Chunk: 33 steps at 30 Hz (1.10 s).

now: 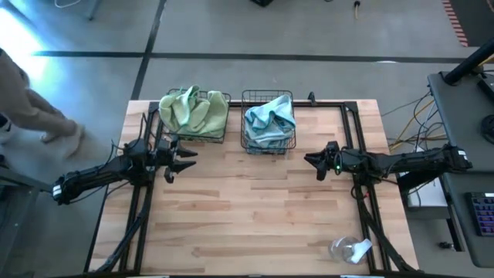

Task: Sort microfiber towel by color & place in baskets
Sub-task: Return to Home Position

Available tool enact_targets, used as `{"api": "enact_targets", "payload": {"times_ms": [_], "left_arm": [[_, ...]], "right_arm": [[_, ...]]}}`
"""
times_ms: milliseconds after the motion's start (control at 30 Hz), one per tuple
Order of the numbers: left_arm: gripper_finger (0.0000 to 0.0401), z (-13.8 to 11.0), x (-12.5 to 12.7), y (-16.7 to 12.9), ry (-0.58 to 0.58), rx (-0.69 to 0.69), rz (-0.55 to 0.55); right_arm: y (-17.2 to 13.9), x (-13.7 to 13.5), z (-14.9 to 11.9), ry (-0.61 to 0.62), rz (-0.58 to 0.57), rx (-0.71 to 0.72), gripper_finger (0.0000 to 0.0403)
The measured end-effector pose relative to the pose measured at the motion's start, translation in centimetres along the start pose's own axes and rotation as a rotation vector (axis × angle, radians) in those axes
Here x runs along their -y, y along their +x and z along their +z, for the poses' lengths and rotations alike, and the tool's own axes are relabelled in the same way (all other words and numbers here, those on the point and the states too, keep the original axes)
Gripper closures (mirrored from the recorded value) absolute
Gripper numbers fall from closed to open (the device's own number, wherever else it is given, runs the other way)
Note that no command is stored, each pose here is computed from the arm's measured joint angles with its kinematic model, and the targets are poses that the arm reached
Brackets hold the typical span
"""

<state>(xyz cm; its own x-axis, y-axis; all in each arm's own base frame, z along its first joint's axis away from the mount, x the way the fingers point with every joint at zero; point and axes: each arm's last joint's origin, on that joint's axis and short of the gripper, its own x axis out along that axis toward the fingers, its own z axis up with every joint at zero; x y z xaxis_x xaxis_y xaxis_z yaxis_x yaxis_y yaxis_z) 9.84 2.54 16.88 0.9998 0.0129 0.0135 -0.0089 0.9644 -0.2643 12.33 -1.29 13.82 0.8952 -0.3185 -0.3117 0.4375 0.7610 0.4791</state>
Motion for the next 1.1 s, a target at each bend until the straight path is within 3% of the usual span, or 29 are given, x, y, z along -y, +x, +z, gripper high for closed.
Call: {"api": "enact_targets", "payload": {"times_ms": [967, 1100], "left_arm": [[0.0242, 2.0, 0.6, -0.2, 0.016, 0.053, -0.014], [0.0242, 2.0, 0.6, -0.2, 0.016, 0.051, -0.013]], "right_arm": [[-0.3, 0.0, 0.2, -0.012, 0.013, 0.018, 0.0321], [-1.0, 0.1, 0.4, -0.065, 0.030, 0.041, 0.0321]]}}
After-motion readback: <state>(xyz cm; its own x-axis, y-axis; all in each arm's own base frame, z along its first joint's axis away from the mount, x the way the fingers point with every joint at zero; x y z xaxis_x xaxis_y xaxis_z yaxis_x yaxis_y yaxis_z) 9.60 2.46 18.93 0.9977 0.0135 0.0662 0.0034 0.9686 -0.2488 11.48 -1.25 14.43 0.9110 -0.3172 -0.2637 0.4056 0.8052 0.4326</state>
